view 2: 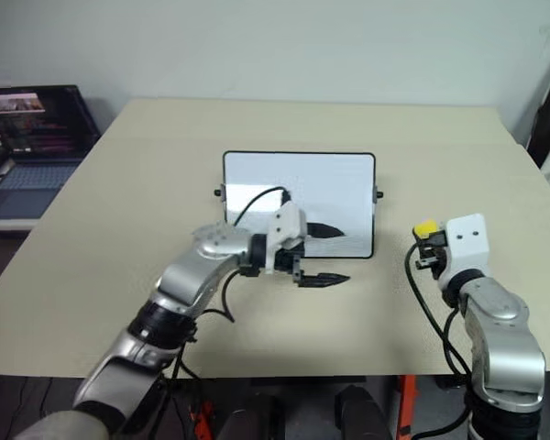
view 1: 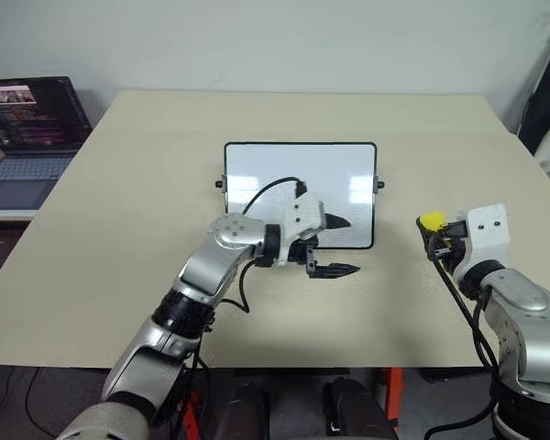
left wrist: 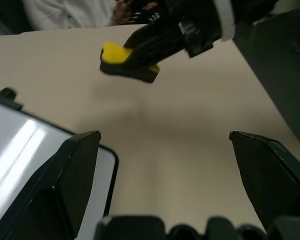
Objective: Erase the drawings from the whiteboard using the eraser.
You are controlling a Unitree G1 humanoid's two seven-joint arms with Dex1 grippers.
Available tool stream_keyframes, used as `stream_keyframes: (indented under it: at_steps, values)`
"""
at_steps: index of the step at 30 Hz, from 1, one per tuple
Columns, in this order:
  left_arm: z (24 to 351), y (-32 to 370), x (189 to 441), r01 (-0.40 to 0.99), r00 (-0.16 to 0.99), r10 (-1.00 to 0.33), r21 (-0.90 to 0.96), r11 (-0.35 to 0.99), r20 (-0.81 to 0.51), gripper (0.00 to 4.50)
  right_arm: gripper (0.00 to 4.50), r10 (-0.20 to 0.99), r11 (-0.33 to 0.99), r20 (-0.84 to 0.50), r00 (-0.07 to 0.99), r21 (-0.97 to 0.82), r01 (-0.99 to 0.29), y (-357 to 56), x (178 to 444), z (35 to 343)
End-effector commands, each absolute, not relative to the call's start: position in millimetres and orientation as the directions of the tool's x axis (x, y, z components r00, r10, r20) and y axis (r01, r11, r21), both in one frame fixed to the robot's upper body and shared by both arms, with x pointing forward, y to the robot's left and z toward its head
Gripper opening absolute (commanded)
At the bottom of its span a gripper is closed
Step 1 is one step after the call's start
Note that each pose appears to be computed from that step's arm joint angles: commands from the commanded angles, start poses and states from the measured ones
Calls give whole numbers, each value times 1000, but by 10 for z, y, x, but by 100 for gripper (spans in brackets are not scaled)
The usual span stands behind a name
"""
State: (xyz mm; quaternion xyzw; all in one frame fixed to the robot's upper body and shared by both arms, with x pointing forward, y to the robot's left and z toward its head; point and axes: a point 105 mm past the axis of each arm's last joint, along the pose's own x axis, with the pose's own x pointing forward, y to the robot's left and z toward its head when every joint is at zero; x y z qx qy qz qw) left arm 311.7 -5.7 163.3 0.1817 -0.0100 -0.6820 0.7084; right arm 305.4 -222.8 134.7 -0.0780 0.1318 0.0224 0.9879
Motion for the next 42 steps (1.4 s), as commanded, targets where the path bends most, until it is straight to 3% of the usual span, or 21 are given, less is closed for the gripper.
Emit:
stream_keyframes:
  at_steps: [1,11,19,21,25,28,31,33,35,39,42]
  values:
    - [1719,-214,3120,953,0,-970,294,-74,-244,450,96,12,994,-267,964,-100,-40,-2274,3156,1335]
    - [1639,-341,3164,924,-38,-948,350,-154,-316,450,96,-1,999,-317,948,-52,-16,-2412,3481,1117]
    - [1567,-220,3178,939,2,-947,326,-109,-321,450,359,17,998,-274,962,-46,-31,-2457,3618,1162]
    - [1542,-134,3209,949,43,-950,310,-57,-308,450,438,3,998,-243,970,-59,-18,-2475,3625,1237]
    - [1491,133,3257,956,164,-949,279,86,-268,450,445,26,997,-91,996,-64,-32,-2417,3576,1548]
    - [1522,536,3268,923,344,-920,246,295,-189,450,445,79,994,20,997,-74,-78,-2238,3371,1729]
    - [1622,842,3192,855,499,-863,207,475,-77,450,445,59,992,98,993,-115,-48,-2195,3158,1762]
    - [1708,1136,3153,748,651,-758,140,649,36,450,445,21,995,142,990,-95,-8,-2145,3002,1654]
    - [1688,1470,3134,560,817,-567,87,824,106,450,445,6,996,190,982,-92,12,-2114,2854,1552]
    - [1387,1844,2974,258,958,-267,95,961,101,450,445,28,995,209,978,-97,-8,-2141,2682,1329]
    - [1167,1989,2882,74,993,-83,108,991,78,450,445,64,996,172,983,-70,-53,-2152,2656,1172]
